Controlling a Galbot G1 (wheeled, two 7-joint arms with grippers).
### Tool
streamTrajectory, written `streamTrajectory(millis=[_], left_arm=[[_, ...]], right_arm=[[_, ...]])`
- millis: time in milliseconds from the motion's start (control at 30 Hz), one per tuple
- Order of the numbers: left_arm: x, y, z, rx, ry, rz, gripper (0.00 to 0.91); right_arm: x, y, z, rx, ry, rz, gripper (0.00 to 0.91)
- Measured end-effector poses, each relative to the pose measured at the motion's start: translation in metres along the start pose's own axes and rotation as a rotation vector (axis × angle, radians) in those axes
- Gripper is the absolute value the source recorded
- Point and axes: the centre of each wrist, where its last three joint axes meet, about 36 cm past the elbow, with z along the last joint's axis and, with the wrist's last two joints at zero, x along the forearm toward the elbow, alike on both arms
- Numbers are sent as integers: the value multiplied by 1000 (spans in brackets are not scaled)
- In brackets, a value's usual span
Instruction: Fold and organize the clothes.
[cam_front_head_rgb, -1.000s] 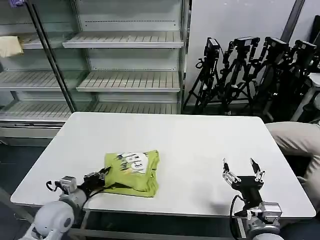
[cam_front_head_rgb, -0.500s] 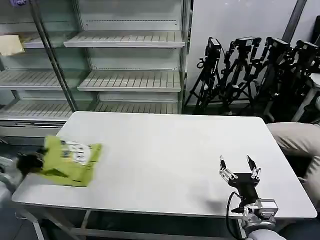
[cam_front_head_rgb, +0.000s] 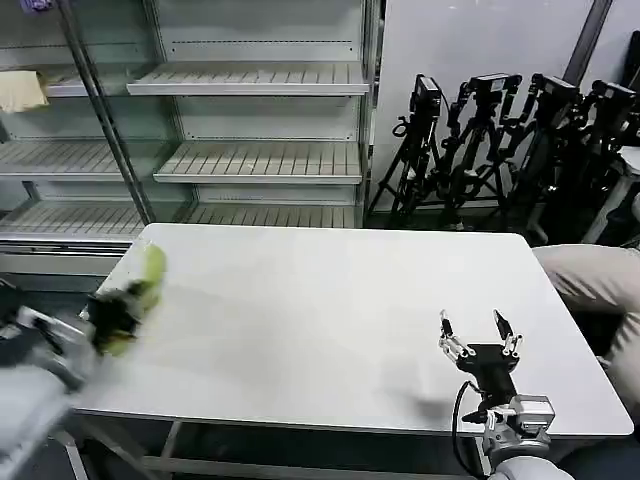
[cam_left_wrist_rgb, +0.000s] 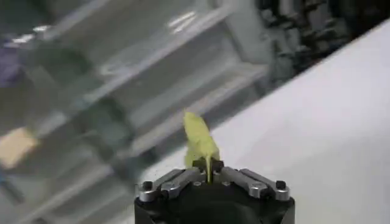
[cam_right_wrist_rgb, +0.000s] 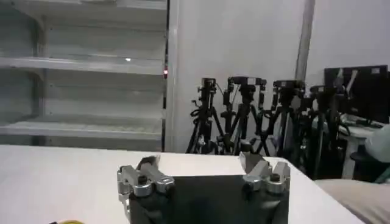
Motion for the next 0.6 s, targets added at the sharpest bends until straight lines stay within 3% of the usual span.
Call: streamTrajectory(millis=[233,400,600], left_arm=[[15,-108,-7,88,-51,162,20],[11,-142,-24,187,-95,177,20],[-16,-158,-52,383,-113,143,20]], right_arm=[[3,-3,-3,13,2,14,907],[4,-10,-8,34,-6,26,907],[-2,-20,-12,73,-18,23,907]])
